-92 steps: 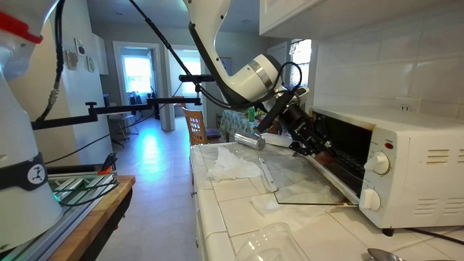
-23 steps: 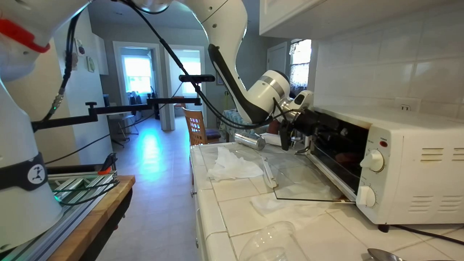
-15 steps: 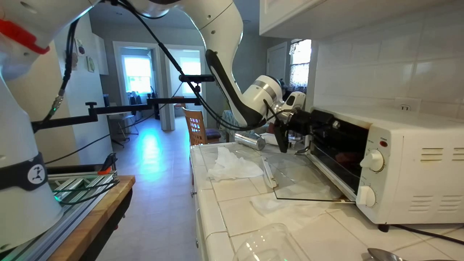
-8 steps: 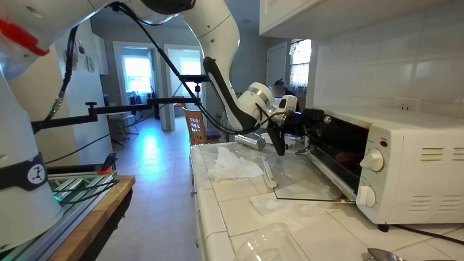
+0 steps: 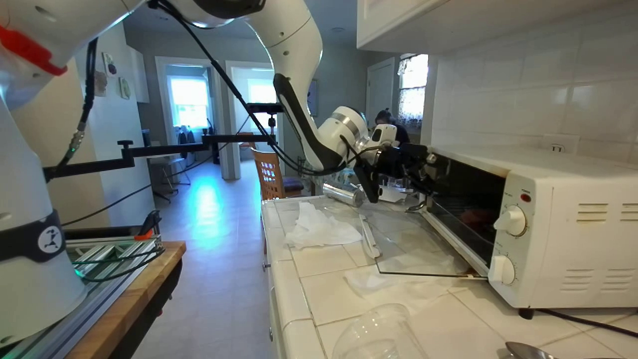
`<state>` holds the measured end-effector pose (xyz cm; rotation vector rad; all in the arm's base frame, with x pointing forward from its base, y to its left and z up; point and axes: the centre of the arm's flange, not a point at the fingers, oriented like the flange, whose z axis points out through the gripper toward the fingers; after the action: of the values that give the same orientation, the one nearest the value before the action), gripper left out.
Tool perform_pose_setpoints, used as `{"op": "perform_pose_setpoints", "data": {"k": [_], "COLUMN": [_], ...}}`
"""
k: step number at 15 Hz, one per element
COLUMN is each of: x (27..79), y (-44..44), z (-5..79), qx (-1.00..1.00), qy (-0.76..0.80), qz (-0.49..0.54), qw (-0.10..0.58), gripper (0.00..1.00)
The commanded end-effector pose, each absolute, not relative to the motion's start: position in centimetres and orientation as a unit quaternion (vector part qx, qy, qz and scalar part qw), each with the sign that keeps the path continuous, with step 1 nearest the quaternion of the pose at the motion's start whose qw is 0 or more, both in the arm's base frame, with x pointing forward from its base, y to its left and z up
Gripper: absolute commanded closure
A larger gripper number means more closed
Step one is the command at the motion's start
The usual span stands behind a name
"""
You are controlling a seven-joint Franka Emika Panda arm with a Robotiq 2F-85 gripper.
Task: Place the brown object to the right of the oven in the oven
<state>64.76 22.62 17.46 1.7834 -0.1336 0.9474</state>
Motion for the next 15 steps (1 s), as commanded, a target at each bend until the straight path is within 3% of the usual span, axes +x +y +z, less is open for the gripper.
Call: {"op": "perform_pose_setpoints", "data": {"k": [1,6,15], "x": [63.7,61.7,57.8], "y": [23.3,24.7,23.4], "z": [18.8,21.2,25.8], "qx": [0.771,0.796,0.871], "qy": [-0.072,-0.078,-0.069], "qz": [0.363,0.333,0.318], "qw": [0.518,0.5,0.367], "gripper": [0.0,0.0,0.0]}}
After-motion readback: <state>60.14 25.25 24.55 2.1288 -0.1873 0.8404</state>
